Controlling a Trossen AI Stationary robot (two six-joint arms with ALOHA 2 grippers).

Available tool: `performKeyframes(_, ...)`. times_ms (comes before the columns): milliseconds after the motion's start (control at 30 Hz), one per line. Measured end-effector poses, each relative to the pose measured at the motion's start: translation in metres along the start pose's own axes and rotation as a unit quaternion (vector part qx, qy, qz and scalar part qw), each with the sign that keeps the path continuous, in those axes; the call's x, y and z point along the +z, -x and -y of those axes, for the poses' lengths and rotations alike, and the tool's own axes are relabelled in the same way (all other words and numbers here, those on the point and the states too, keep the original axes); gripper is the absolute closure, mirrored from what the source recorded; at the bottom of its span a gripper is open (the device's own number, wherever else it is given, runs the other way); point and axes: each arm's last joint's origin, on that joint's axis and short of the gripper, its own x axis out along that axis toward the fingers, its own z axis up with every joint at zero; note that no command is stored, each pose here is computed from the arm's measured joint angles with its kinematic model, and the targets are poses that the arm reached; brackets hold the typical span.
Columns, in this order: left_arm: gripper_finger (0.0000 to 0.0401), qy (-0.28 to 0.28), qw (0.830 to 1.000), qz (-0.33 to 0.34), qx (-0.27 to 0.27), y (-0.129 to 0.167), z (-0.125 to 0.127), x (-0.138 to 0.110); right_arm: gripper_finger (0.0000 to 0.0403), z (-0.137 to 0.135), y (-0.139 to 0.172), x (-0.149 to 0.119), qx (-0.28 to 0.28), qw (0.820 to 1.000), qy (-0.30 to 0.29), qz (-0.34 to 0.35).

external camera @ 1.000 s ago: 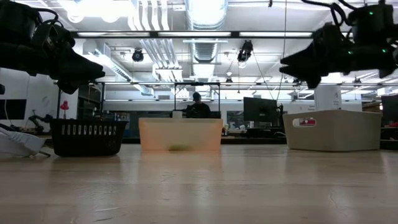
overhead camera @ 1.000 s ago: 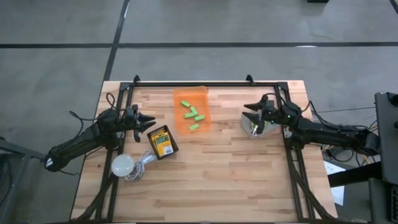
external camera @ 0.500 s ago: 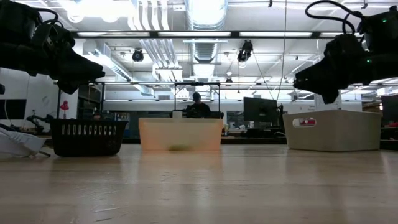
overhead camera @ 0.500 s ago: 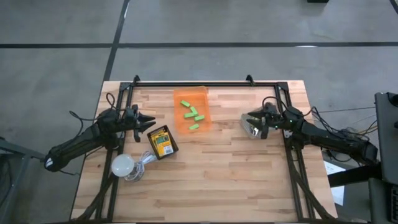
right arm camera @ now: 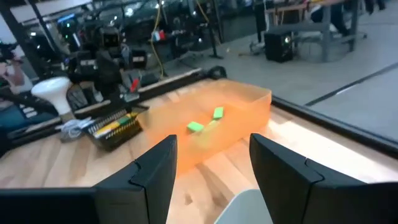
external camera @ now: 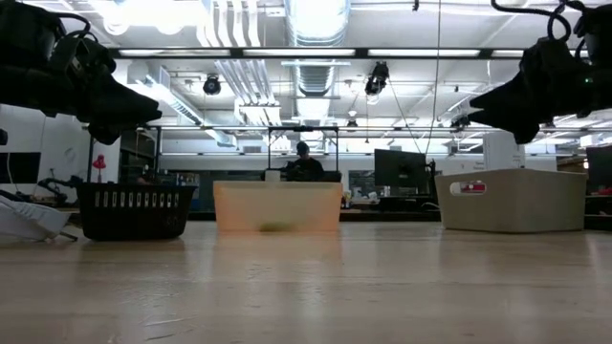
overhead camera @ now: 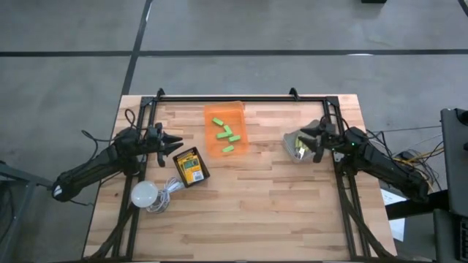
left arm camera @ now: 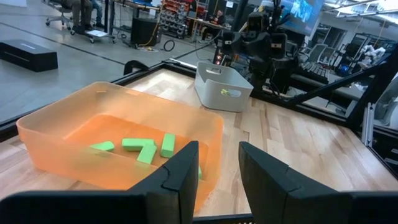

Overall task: Pick & Place School Supplies
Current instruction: Return to Home Position

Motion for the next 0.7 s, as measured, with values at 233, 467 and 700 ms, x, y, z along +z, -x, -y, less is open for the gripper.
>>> performKeyframes(233,0.0282,0.0,1.0,0.0,0.0,-0.0002,-0.0001,0.0001,0.0206,-0.0006,-0.0001,0.0008,0.005,1.0,-0.026,-0.002)
performKeyframes(467,0.0282,0.0,1.0,0.0,0.0,-0.0003,-0.0001,0.0001,0.0206,-0.0003,-0.0004,0.0,0.004,1.0,-0.029,-0.004)
performKeyframes(700,0.0282,0.0,1.0,0.0,0.0,-0.0003,-0.0001,0.0001,0.0206,-0.0003,-0.0004,0.0,0.004,1.0,-0.027,-0.004)
